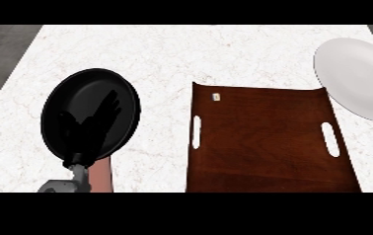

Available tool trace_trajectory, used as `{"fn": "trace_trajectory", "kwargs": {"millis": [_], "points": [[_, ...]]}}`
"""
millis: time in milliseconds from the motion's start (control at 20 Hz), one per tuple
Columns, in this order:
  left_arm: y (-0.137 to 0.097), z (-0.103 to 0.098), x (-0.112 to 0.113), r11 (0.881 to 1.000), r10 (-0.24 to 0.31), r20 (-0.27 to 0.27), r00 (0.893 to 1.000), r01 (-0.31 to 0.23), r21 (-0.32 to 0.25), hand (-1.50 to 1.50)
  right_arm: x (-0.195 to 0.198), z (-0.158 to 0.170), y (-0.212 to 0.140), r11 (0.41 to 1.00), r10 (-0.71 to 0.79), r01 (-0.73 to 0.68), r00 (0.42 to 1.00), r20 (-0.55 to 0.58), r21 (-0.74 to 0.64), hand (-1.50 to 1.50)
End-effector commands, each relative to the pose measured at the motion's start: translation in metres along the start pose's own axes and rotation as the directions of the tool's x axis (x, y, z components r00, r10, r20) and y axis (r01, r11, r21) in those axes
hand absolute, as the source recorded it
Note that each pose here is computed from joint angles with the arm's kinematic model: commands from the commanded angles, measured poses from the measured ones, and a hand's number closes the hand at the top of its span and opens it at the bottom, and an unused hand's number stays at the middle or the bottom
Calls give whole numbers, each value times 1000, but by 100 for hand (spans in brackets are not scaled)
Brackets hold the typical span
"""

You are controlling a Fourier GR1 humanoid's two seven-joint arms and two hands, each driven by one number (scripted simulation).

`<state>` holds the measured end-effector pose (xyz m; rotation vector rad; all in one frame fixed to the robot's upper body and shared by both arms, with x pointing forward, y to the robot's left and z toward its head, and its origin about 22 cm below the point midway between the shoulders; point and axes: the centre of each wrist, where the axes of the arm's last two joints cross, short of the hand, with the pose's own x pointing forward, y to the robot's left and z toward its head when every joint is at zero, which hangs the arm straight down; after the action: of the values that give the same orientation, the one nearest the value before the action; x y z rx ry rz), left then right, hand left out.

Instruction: Pick the cupcake from the tray and place it in the plate

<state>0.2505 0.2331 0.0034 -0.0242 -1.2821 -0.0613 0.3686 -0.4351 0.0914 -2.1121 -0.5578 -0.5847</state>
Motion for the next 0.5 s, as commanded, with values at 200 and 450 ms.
{"fn": "trace_trajectory", "kwargs": {"millis": [200, 450], "points": [[-7, -1, -27, 1000, 20, -67, 998, -19, 17, 0, -35, 26, 26, 971, 113, -19, 915, -388, 238, -150], [-3, 1, -17, 1000, 21, -69, 997, -22, -3, 0, -49, 27, 33, 975, -21, 99, 933, -360, 197, -150]]}}
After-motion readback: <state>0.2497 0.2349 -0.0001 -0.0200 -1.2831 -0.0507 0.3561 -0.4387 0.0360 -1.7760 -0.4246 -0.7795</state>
